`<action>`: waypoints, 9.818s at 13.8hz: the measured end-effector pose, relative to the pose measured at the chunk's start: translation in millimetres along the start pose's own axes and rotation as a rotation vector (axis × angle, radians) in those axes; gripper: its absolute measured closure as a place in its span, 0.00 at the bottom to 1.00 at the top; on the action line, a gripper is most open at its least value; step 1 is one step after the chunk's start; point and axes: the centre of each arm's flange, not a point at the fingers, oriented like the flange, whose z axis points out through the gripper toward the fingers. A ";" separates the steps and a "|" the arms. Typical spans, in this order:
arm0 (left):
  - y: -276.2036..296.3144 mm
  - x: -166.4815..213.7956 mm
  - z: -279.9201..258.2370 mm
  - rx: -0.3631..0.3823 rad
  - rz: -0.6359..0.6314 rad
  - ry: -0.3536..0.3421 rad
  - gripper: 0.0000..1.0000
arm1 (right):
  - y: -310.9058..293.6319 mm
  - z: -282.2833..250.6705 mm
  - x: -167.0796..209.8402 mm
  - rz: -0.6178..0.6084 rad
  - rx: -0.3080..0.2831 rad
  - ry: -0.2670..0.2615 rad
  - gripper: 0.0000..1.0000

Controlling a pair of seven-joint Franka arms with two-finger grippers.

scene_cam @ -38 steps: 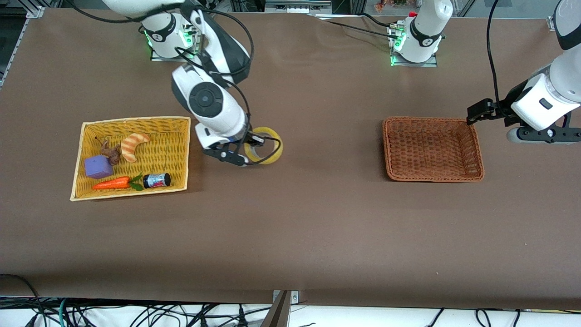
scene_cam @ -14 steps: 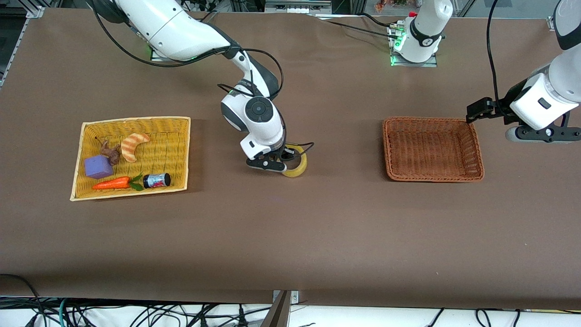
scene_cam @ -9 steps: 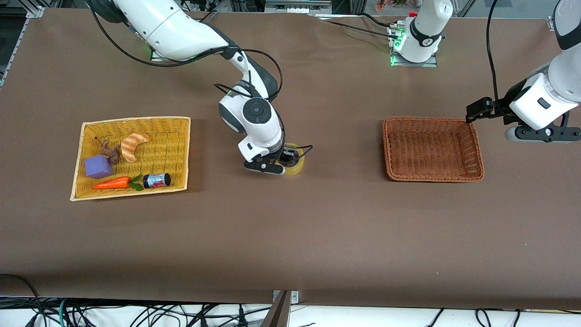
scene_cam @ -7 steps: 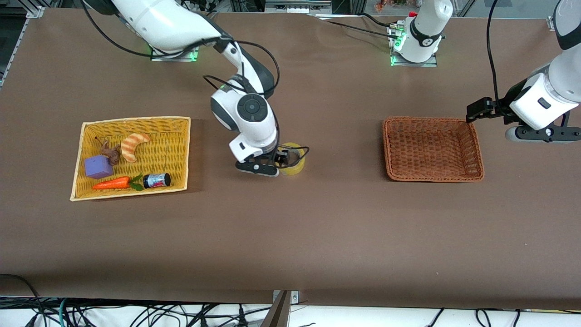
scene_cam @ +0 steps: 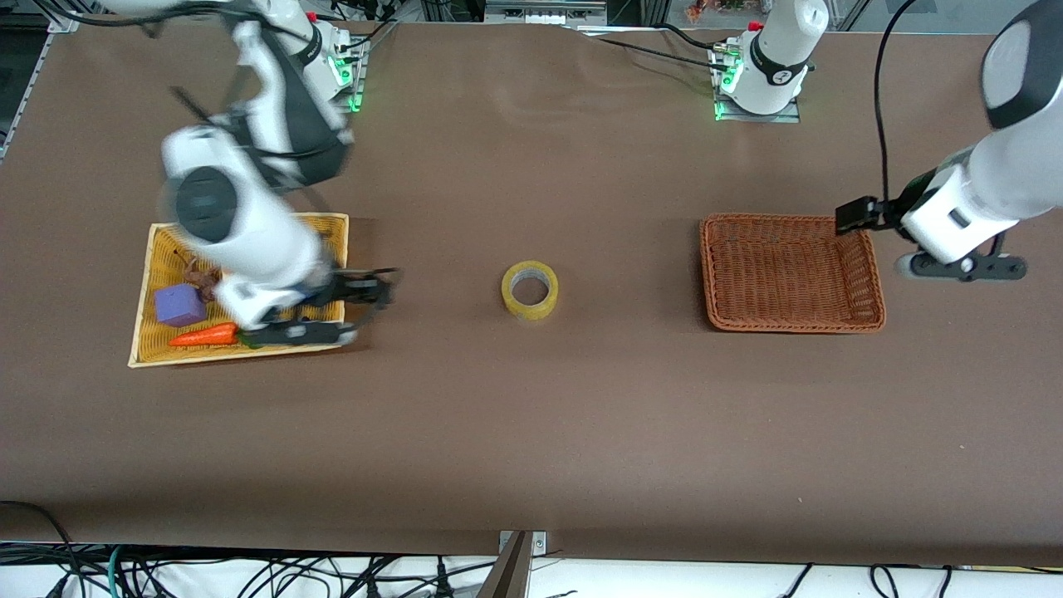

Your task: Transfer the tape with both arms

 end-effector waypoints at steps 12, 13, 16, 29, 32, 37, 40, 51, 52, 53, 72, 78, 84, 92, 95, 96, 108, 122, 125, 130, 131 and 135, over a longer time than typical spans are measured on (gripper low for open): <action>2.9 -32.1 50.4 -0.084 0.006 -0.018 0.00 | 183.3 -100.6 -2.4 -0.049 -0.057 -0.046 0.00; 13.4 -30.2 54.1 -0.102 0.013 -0.007 0.00 | 190.9 -118.0 -10.7 -0.048 -0.069 -0.025 0.00; 63.9 -27.1 69.7 -0.105 0.008 -0.013 0.00 | 197.8 -161.8 -50.1 -0.026 -0.107 0.002 0.00; 261.6 6.2 206.8 -0.185 -0.132 0.035 0.00 | 224.9 -154.1 -117.7 0.050 -0.103 -0.058 0.00; 297.9 9.0 221.0 -0.207 -0.180 0.045 0.00 | 232.3 -147.0 -112.3 0.061 -0.079 -0.060 0.00; 351.1 16.3 258.1 -0.251 -0.214 0.064 0.00 | 233.4 -146.2 -99.5 0.061 -0.077 -0.052 0.00; 370.6 19.9 278.0 -0.249 -0.243 0.073 0.01 | 233.7 -146.7 -98.5 0.062 -0.077 -0.051 0.00; 401.1 35.6 318.6 -0.218 -0.291 0.090 0.32 | 229.3 -142.2 -94.7 0.053 -0.077 -0.058 0.00; 401.1 36.1 318.5 -0.218 -0.292 0.091 0.44 | 228.6 -142.1 -94.6 0.052 -0.077 -0.058 0.00; 400.2 37.1 317.8 -0.216 -0.292 0.094 0.53 | 228.1 -142.0 -94.5 0.051 -0.078 -0.058 0.00; -16.5 19.6 133.7 -0.048 0.317 -0.051 0.78 | 227.3 -142.4 -93.2 0.050 -0.078 -0.057 0.00; -22.6 12.9 226.8 -0.002 0.371 0.001 0.78 | 227.3 -142.5 -93.2 0.050 -0.077 -0.057 0.00; -56.3 25.4 274.6 0.035 0.408 0.059 0.78 | 227.2 -142.5 -93.2 0.050 -0.077 -0.057 0.00; -72.0 34.6 282.8 0.015 0.413 0.054 0.33 | 227.2 -142.5 -93.1 0.050 -0.077 -0.057 0.00; -70.8 31.2 211.9 0.004 0.379 0.039 0.04 | 227.2 -142.6 -93.1 0.050 -0.077 -0.056 0.00; -64.9 24.7 174.4 -0.001 0.373 0.039 0.00 | 227.2 -142.7 -93.0 0.050 -0.077 -0.056 0.00; 11.5 -35.0 3.1 0.097 0.322 0.140 0.00 | 227.3 -142.9 -93.0 0.050 -0.076 -0.056 0.00; 29.6 -62.9 -67.3 0.092 0.263 0.261 0.00 | 227.5 -142.9 -93.0 0.051 -0.076 -0.055 0.00; 21.8 -68.6 -78.6 0.078 0.247 0.243 0.00 | 227.6 -142.9 -93.0 0.051 -0.076 -0.055 0.00; 27.9 -61.9 -85.6 0.057 0.250 0.252 0.00 | 227.7 -142.9 -93.0 0.051 -0.076 -0.055 0.00; 28.4 -60.9 -85.1 0.057 0.251 0.251 0.00 | 228.0 -142.9 -93.0 0.051 -0.076 -0.055 0.00; 34.7 -61.3 -85.1 0.057 0.260 0.251 0.00 | 228.2 -142.9 -93.0 0.052 -0.076 -0.055 0.00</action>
